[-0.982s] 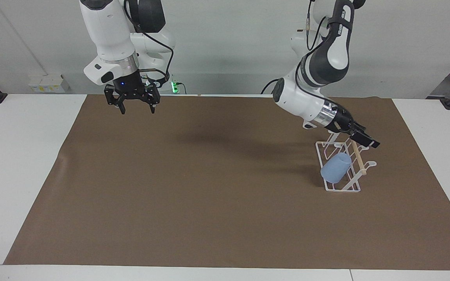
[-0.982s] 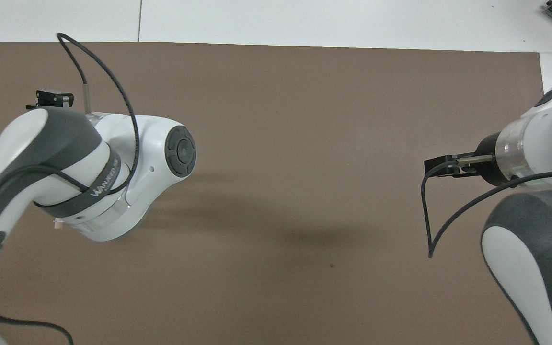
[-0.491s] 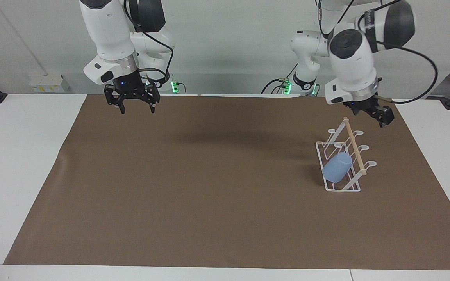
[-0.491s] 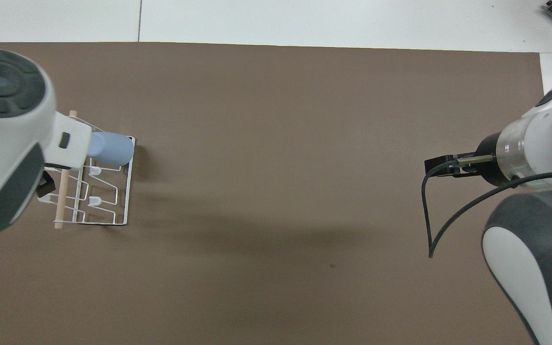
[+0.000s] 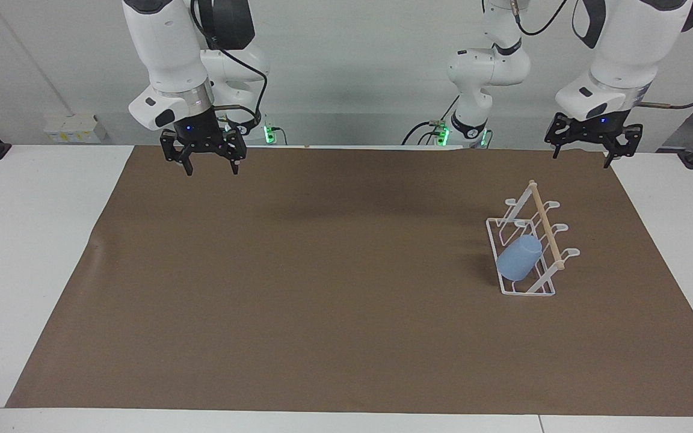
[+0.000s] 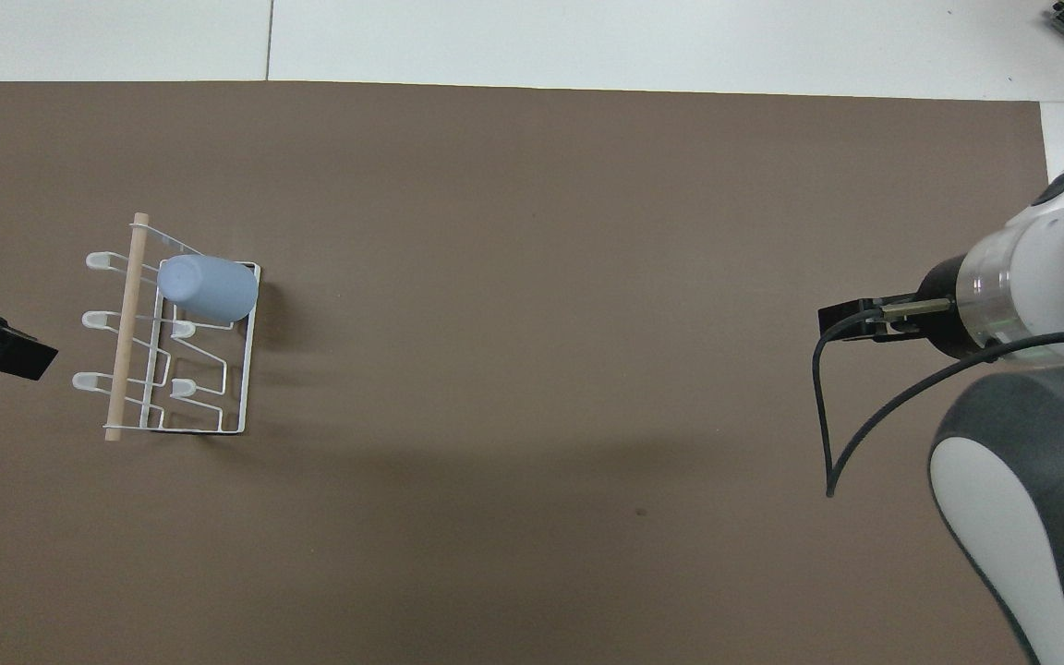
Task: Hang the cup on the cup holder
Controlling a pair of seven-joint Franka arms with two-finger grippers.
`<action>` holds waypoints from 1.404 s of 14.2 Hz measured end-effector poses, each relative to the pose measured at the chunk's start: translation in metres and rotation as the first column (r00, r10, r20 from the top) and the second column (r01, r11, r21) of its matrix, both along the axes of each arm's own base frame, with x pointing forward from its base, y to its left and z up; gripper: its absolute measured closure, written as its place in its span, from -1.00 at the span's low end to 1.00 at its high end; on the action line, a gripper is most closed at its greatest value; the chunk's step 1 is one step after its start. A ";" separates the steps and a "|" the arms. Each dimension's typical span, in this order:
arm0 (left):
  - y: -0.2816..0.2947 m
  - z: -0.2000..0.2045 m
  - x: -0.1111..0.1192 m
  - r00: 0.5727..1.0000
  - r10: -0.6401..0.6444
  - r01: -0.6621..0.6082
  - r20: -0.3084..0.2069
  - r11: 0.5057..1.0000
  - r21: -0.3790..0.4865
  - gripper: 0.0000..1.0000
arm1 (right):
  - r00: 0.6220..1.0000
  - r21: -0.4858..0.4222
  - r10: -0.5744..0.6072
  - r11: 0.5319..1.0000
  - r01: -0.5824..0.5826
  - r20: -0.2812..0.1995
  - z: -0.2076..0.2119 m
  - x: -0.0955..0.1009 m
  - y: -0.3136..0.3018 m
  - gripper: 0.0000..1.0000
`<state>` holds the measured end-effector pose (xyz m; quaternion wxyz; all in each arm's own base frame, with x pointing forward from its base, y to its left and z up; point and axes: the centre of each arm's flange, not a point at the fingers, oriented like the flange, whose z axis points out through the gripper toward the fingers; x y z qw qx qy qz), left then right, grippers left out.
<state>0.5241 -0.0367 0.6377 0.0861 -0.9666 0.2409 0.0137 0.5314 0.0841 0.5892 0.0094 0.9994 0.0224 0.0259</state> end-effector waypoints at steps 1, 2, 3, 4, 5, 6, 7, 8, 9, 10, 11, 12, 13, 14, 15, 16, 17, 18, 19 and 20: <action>0.003 0.009 0.000 1.000 0.011 -0.011 0.019 1.000 -0.017 -1.00 | 1.000 0.000 0.000 1.000 0.000 0.000 0.000 0.000 0.000 -1.00; 0.003 0.016 -0.001 0.999 0.014 -0.013 0.033 1.000 -0.026 -1.00 | 1.000 0.000 0.000 1.000 0.000 0.000 0.000 0.000 0.000 -1.00; 0.000 0.021 -0.001 0.999 0.011 -0.010 0.042 0.999 -0.033 -1.00 | 1.000 0.000 0.000 1.000 0.000 0.000 0.000 0.000 0.000 -1.00; -0.005 0.023 -0.002 0.999 0.007 -0.005 0.046 0.999 -0.046 -1.00 | 1.000 0.000 0.000 1.000 0.000 0.000 0.000 0.000 0.000 -1.00; -0.011 0.024 -0.004 0.999 0.008 -0.005 0.046 0.998 -0.070 -1.00 | 1.000 0.000 0.000 1.000 0.000 0.000 0.000 0.000 0.000 -1.00; -0.014 0.024 -0.004 0.999 0.017 -0.012 0.045 0.995 -0.098 -1.00 | 1.000 0.000 0.000 1.000 0.000 0.000 0.000 0.000 0.000 -1.00; -0.014 0.024 -0.004 0.999 0.028 -0.023 0.043 0.993 -0.115 -1.00 | 1.000 0.000 0.000 1.000 0.000 0.000 0.000 0.000 0.000 -1.00; -0.013 0.024 -0.004 0.998 0.035 -0.029 0.043 0.992 -0.124 -1.00 | 1.000 0.000 0.000 1.000 0.000 0.000 0.000 0.000 0.000 -1.00; -0.013 0.024 -0.004 0.998 0.044 -0.039 0.043 0.991 -0.128 -1.00 | 1.000 0.000 0.000 1.000 0.000 0.000 0.000 0.000 0.000 -1.00; -0.013 0.024 -0.004 0.998 0.055 -0.049 0.043 0.990 -0.131 -1.00 | 1.000 0.000 0.000 1.000 0.000 -0.001 0.000 0.000 0.000 -1.00; -0.013 0.024 -0.004 0.997 0.066 -0.060 0.043 0.989 -0.135 -1.00 | 1.000 0.000 0.000 1.000 0.000 -0.001 0.000 0.000 0.000 -1.00; -0.009 0.023 -0.003 0.996 0.078 -0.072 0.041 0.988 -0.138 -1.00 | 1.000 0.000 0.000 1.000 0.000 -0.001 0.000 0.000 0.000 -1.00; -0.003 0.022 -0.003 0.995 0.089 -0.083 0.035 0.987 -0.140 -1.00 | 1.000 0.000 0.000 1.000 0.000 -0.001 0.000 0.000 0.000 -1.00; 0.003 0.021 -0.002 0.995 0.099 -0.094 0.030 0.986 -0.141 -1.00 | 1.000 0.000 0.000 1.000 0.000 0.001 0.001 0.000 0.000 -1.00; 0.007 0.024 -0.001 0.994 0.107 -0.102 0.028 0.985 -0.141 -1.00 | 1.000 0.000 -0.001 1.000 0.001 0.004 0.002 -0.001 0.000 -1.00; 0.010 0.029 -0.001 0.993 0.114 -0.109 0.029 0.984 -0.141 -1.00 | 1.000 0.000 -0.002 1.000 0.002 0.009 0.005 -0.001 -0.001 -1.00; 0.012 0.034 -0.001 0.992 0.119 -0.113 0.034 0.983 -0.142 -1.00 | 1.000 0.001 -0.005 1.000 0.005 0.015 0.008 -0.001 -0.002 -1.00; 0.013 0.038 -0.001 0.992 0.122 -0.116 0.039 0.983 -0.143 -1.00 | 1.000 0.001 -0.009 1.000 0.009 0.023 0.012 -0.001 -0.005 -1.00; 0.013 0.040 -0.002 0.991 0.124 -0.117 0.041 0.983 -0.144 -1.00 | 0.999 0.002 -0.013 1.000 0.013 0.032 0.016 -0.001 -0.006 -1.00; 0.013 0.040 -0.002 0.991 0.126 -0.119 0.040 0.982 -0.145 -1.00 | 0.999 0.003 -0.014 1.000 0.014 0.042 0.021 -0.001 -0.007 -1.00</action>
